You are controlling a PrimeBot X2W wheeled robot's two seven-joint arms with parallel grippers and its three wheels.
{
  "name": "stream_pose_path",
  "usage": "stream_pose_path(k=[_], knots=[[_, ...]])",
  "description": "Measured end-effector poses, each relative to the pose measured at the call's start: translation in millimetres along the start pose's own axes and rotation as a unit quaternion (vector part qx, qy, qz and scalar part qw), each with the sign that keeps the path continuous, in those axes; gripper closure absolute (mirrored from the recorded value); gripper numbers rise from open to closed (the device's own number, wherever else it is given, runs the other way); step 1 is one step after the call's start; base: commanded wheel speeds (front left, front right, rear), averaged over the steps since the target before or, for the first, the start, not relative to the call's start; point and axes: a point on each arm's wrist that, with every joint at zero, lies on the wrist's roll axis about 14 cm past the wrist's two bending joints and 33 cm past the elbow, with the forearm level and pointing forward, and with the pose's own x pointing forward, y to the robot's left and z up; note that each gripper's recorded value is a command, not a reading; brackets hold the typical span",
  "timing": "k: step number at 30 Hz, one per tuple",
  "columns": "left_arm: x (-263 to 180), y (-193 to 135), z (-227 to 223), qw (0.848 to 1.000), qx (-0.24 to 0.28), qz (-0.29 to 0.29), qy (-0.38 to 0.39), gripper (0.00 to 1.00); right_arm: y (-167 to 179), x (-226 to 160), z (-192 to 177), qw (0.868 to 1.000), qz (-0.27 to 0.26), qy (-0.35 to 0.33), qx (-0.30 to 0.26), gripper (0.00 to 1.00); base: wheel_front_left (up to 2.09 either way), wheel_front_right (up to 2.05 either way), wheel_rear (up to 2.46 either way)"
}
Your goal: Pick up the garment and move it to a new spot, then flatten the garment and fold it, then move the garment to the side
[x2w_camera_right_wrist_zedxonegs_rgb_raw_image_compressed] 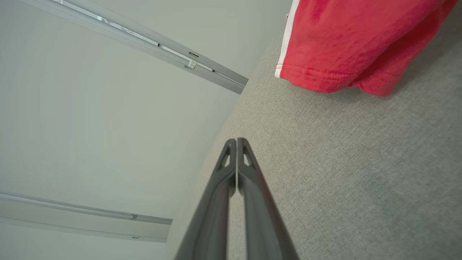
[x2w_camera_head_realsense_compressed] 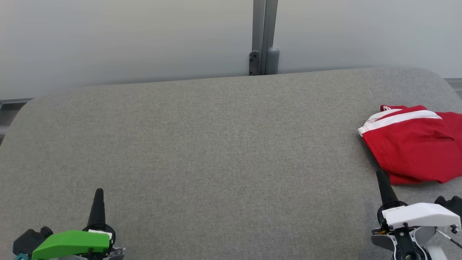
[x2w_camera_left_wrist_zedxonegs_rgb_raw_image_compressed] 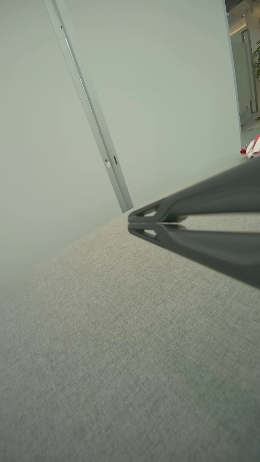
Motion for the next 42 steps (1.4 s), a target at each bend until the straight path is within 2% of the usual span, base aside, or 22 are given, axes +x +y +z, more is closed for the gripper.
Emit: stream_pose_path(k=[19, 42], knots=[[9, -12, 2, 0.997, -0.081, -0.017, 0.006, 1.0, 6, 5, 3, 0.996, 0.009, 0.002, 0.093, 1.0, 0.0, 0.0, 0.0], [17, -26, 3, 0.985, -0.166, -0.039, 0.015, 1.0, 11, 8, 7, 0.982, 0.021, 0.005, 0.187, 1.0, 0.0, 0.0, 0.0]])
